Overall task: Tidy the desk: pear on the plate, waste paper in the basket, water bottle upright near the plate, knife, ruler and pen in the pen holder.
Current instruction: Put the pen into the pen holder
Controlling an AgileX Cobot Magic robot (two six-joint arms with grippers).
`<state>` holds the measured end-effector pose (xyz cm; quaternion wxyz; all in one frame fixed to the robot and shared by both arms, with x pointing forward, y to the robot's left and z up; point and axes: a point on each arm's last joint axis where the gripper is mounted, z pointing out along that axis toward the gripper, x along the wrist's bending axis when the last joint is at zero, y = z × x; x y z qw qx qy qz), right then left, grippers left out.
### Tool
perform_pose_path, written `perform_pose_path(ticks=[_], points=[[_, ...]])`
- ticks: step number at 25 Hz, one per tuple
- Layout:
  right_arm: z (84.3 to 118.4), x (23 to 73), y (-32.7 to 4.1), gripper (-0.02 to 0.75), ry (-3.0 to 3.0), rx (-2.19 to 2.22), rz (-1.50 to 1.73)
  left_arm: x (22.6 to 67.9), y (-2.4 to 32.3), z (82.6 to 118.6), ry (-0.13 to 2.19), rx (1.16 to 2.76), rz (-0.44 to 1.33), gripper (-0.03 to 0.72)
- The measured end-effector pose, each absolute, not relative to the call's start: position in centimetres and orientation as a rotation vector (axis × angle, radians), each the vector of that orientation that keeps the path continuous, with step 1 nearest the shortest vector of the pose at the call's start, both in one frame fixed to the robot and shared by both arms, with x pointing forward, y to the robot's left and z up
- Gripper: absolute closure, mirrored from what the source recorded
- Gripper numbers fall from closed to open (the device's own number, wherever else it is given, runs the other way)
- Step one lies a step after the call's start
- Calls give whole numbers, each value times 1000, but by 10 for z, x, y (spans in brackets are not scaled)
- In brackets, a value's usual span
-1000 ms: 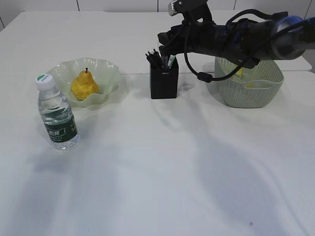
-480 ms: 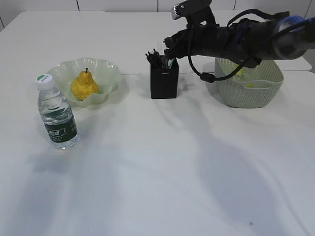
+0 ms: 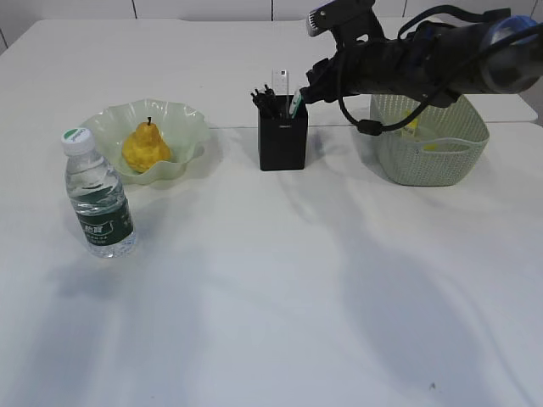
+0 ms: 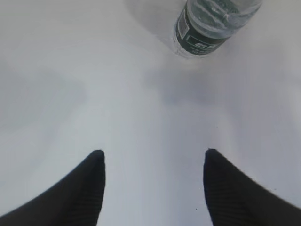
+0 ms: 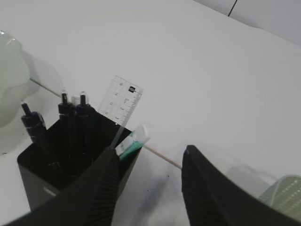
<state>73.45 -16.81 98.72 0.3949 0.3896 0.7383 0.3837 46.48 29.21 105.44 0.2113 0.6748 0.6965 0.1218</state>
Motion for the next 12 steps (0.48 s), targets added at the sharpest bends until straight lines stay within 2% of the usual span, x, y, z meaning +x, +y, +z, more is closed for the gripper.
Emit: perform_pose_path(ticks=[12], points=[[1015,725,-188,403,1812,1117,782,465,292,1054,1935,1875,339,223]])
